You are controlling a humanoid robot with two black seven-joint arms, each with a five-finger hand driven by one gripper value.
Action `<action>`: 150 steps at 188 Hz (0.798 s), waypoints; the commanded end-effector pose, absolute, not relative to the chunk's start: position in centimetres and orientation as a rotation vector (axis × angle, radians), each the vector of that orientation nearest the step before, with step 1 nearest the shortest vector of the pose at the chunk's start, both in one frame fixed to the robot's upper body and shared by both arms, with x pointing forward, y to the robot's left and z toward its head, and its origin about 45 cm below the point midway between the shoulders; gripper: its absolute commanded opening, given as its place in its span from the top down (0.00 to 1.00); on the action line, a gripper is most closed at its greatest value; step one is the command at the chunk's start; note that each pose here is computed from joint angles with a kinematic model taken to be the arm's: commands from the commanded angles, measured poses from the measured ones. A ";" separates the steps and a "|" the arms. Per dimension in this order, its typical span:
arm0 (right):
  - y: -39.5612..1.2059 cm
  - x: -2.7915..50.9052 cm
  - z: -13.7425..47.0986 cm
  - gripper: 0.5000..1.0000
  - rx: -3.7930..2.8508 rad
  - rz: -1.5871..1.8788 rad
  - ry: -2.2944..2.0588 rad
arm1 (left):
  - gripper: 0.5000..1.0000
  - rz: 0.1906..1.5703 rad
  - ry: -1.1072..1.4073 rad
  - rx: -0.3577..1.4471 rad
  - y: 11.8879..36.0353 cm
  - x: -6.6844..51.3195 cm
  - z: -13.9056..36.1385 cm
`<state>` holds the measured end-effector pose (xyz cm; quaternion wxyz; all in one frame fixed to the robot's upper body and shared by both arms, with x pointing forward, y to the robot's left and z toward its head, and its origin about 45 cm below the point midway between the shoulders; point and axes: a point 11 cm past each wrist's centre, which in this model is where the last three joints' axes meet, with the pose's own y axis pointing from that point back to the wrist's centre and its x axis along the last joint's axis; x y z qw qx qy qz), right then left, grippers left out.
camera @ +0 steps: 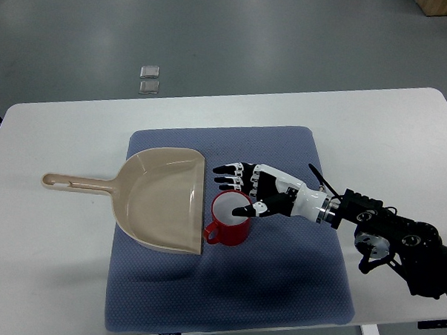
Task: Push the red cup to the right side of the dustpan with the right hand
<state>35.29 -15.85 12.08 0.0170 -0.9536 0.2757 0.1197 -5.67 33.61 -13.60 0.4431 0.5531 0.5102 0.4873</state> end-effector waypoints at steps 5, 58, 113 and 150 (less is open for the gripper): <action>-17.1 36.1 12.7 0.13 -2.961 0.340 0.892 | 0.00 1.209 1.265 1.372 33.6 -5.7 -13.6; -20.8 40.1 17.2 0.13 -2.902 0.164 1.018 | 0.00 1.209 1.265 1.372 33.6 -5.7 -13.6; -23.7 42.3 16.0 0.13 -2.876 0.443 1.276 | 0.00 1.208 1.266 1.371 33.6 -5.7 -13.6; -23.8 43.6 16.1 0.13 -2.836 0.594 1.418 | 0.00 1.209 1.265 1.372 33.6 -5.7 -13.6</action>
